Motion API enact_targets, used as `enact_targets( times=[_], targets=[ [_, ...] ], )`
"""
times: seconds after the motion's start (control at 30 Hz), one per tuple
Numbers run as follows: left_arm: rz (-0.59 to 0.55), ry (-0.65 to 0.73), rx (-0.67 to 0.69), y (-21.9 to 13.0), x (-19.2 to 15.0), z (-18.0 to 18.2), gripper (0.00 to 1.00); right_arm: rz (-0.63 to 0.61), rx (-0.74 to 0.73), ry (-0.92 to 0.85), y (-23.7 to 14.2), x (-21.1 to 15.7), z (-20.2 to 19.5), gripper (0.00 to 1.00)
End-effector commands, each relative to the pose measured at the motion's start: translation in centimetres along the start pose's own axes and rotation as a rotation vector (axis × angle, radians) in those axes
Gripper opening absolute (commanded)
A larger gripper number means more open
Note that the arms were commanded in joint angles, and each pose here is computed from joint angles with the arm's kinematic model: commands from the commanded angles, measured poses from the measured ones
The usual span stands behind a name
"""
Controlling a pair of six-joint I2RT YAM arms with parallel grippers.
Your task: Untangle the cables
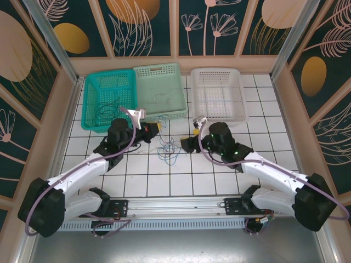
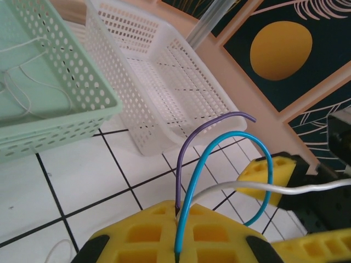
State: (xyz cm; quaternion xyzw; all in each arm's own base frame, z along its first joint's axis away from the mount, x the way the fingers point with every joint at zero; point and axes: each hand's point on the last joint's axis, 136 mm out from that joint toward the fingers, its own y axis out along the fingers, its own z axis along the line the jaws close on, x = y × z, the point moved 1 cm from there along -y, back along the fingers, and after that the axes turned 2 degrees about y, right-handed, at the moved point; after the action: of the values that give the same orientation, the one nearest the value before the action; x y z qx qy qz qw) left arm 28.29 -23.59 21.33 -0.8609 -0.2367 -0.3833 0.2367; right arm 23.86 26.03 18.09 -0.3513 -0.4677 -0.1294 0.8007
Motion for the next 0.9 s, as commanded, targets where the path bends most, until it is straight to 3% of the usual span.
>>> enact_targets(
  times=[0.0,0.33,0.57,0.87],
  targets=[
    [-0.027,-0.027,-0.08,0.3,0.5,-1.3,0.0,-0.106,0.062,-0.039,0.4,3.0,1.7,0.78],
    [-0.013,-0.028,-0.104,0.4,0.1,-1.5,0.0,-0.253,0.162,-0.011,1.6,7.9,3.9,0.74],
    [0.002,-0.038,-0.116,0.6,-0.3,-1.5,0.0,-0.232,0.241,-0.032,3.5,8.8,5.8,0.71],
    [0.009,-0.051,-0.084,0.8,-0.5,-0.9,0.0,-0.184,0.235,-0.039,4.8,8.8,6.1,0.63]
  ],
)
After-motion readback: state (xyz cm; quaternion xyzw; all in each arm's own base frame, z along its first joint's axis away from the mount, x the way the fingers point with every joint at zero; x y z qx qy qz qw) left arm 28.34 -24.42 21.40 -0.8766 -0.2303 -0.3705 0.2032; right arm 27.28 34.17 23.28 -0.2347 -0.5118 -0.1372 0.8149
